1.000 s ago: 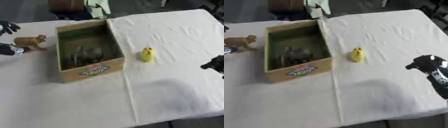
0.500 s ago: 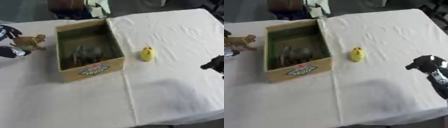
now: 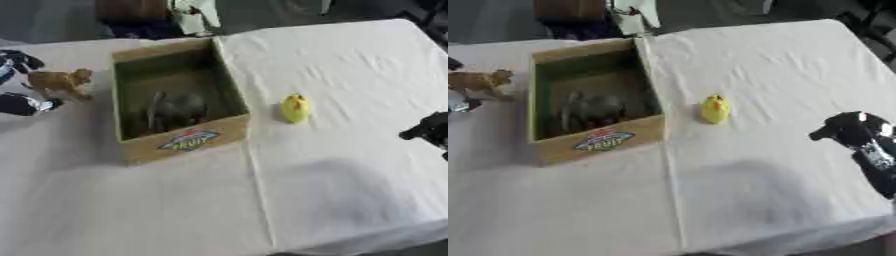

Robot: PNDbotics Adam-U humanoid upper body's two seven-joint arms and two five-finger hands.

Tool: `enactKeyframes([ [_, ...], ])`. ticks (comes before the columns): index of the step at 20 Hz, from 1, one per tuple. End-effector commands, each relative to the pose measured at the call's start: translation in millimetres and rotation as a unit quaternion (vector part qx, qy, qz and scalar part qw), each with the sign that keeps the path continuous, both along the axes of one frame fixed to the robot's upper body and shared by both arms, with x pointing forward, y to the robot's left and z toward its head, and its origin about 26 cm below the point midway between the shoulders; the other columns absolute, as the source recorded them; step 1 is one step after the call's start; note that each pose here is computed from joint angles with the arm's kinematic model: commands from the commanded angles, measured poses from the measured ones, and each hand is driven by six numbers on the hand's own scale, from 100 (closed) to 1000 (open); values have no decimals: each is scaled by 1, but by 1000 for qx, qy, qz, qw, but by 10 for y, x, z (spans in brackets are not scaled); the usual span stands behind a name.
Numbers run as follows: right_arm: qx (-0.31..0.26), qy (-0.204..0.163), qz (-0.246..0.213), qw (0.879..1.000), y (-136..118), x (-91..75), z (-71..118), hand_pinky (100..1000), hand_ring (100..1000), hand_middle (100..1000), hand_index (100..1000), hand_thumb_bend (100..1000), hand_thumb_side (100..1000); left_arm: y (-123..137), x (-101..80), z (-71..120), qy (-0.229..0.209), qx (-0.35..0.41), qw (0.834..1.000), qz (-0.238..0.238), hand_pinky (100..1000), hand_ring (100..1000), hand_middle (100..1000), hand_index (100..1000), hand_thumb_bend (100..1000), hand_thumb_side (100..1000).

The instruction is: Pick up objects on the table and place them in the box.

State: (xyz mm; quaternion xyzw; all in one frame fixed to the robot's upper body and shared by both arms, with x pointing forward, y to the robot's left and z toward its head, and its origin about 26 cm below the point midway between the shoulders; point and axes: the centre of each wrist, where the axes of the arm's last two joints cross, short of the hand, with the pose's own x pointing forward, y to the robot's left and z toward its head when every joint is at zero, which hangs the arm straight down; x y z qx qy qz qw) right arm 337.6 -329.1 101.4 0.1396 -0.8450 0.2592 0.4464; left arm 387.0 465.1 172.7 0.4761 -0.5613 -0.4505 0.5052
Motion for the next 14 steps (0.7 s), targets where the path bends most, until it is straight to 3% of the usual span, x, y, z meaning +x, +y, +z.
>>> enactKeyframes([
  [1, -14, -14, 1, 1000, -44, 9, 98, 716, 627, 550, 709, 100, 596, 18, -3, 202, -30, 13, 999, -5, 785, 768, 732, 818, 568, 368],
  [8, -15, -16, 1, 1000, -33, 13, 94, 716, 628, 550, 709, 100, 597, 4, 12, 126, 9, 20, 1000, -18, 770, 738, 693, 810, 542, 389],
  [14, -14, -16, 1, 1000, -29, 14, 88, 716, 628, 550, 709, 100, 597, -5, 21, 74, 37, 27, 999, -19, 697, 592, 566, 770, 468, 388],
])
